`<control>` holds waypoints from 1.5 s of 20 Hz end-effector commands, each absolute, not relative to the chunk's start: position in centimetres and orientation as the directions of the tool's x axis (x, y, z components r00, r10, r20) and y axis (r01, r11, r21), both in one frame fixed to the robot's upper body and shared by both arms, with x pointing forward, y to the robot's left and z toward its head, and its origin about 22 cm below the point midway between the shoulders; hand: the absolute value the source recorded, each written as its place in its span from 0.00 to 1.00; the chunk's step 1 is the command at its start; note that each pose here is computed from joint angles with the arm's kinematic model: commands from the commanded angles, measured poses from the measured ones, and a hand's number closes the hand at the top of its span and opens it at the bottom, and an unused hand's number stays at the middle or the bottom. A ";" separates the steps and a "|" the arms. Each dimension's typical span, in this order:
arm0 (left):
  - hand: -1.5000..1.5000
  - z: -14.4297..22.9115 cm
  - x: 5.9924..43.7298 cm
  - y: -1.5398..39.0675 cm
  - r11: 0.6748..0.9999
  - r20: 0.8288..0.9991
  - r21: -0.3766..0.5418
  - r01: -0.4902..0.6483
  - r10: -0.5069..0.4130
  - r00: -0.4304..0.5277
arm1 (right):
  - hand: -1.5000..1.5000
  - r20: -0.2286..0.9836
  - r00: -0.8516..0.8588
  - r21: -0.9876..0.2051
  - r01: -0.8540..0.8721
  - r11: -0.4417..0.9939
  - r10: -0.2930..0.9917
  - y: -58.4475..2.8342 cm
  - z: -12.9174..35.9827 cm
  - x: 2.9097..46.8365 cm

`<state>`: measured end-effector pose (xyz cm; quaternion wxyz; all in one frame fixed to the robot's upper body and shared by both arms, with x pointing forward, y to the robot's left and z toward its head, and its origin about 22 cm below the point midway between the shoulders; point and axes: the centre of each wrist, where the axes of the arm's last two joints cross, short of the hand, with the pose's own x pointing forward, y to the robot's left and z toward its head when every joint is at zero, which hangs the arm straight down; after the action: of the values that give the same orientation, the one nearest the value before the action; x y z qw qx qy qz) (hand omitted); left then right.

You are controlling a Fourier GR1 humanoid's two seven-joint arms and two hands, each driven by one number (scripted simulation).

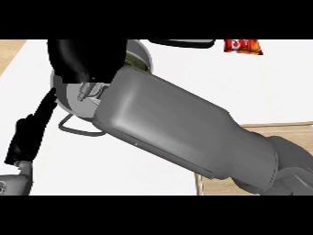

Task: Pick the squash from the tray and place it in the pot

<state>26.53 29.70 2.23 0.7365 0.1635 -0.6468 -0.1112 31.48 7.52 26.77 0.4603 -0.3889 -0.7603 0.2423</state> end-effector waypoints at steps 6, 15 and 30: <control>0.50 2.4 26.8 30.1 0.918 0.914 0.394 -0.048 -0.385 0.125 | 1.00 0.629 -0.173 -0.662 0.392 0.639 0.758 6.7 25.1 36.7; 0.50 2.3 26.7 28.7 0.927 0.924 0.375 -0.016 -0.372 0.092 | 1.00 0.512 -0.084 -0.778 0.377 0.503 0.855 4.6 22.8 40.5; 0.50 3.2 27.2 27.7 0.922 0.920 0.388 0.006 -0.388 0.054 | 0.00 0.761 -0.164 -0.561 0.320 0.764 0.628 2.2 21.2 42.1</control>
<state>27.63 28.06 3.57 0.7154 0.1434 -0.6708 -0.1330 41.73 2.52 21.22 0.5743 -0.3277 -0.7338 0.1561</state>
